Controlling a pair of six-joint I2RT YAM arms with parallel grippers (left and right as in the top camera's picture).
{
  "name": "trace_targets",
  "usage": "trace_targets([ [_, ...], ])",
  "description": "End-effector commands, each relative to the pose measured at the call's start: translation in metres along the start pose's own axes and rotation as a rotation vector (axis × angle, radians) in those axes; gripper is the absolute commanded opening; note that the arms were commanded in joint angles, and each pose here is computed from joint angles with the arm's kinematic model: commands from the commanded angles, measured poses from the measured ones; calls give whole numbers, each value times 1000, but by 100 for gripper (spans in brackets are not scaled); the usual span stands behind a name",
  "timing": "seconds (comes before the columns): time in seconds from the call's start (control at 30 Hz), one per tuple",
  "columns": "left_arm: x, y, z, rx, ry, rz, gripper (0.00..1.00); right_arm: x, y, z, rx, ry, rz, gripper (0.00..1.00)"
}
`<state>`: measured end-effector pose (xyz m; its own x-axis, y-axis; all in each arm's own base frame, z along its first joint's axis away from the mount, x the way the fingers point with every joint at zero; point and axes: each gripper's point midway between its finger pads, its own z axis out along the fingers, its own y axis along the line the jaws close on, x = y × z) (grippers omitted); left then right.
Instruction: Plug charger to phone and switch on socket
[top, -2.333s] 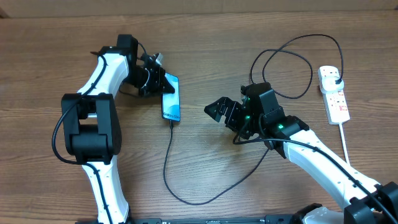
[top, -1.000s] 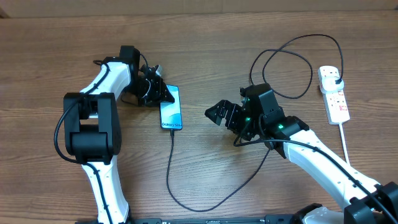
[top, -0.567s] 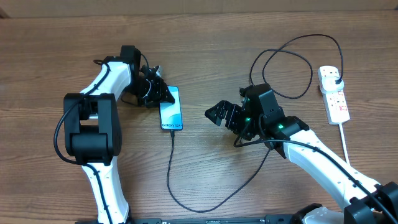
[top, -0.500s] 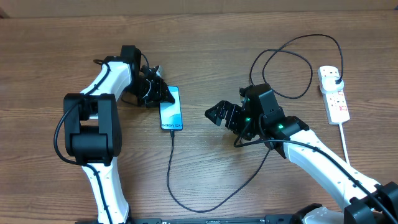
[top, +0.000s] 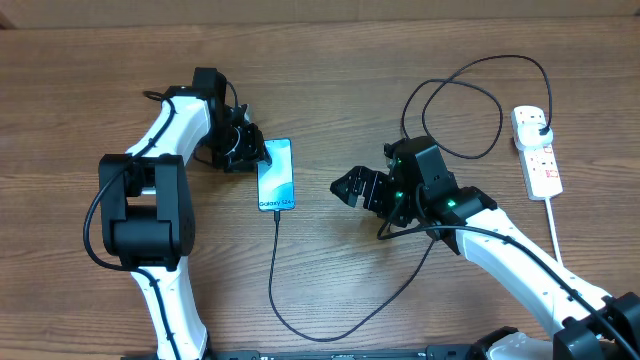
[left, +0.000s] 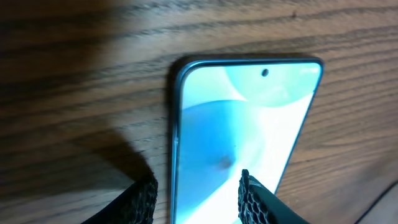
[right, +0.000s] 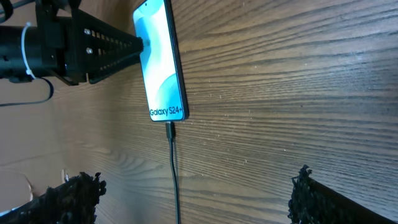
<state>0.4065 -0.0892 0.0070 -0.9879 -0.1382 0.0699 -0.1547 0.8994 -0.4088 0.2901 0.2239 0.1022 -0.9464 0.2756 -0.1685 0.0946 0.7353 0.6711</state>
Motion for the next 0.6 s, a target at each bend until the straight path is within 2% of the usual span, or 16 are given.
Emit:
trace_targets([
  [0.0, 3, 37, 13, -158, 11, -61, 49, -2, -3, 0, 14, -3, -26, 100],
  [0.17, -3, 34, 5, -164, -7, -84, 50, 4, -8, 0, 36, 18, -70, 100],
  [0.23, -8, 24, -7, -143, -19, -77, 49, 7, -9, -2, 47, 40, -100, 95],
  [0.4, -28, -9, -67, -123, -85, -50, 43, 9, -4, -13, 72, 67, -165, 59],
  [0.5, -36, -38, -122, -98, -169, -11, 43, 2, 6, -26, 74, 47, -207, 34],
  [0.57, -36, -54, -149, -70, -212, 18, 43, -5, 10, -35, 84, 20, -207, 24],
])
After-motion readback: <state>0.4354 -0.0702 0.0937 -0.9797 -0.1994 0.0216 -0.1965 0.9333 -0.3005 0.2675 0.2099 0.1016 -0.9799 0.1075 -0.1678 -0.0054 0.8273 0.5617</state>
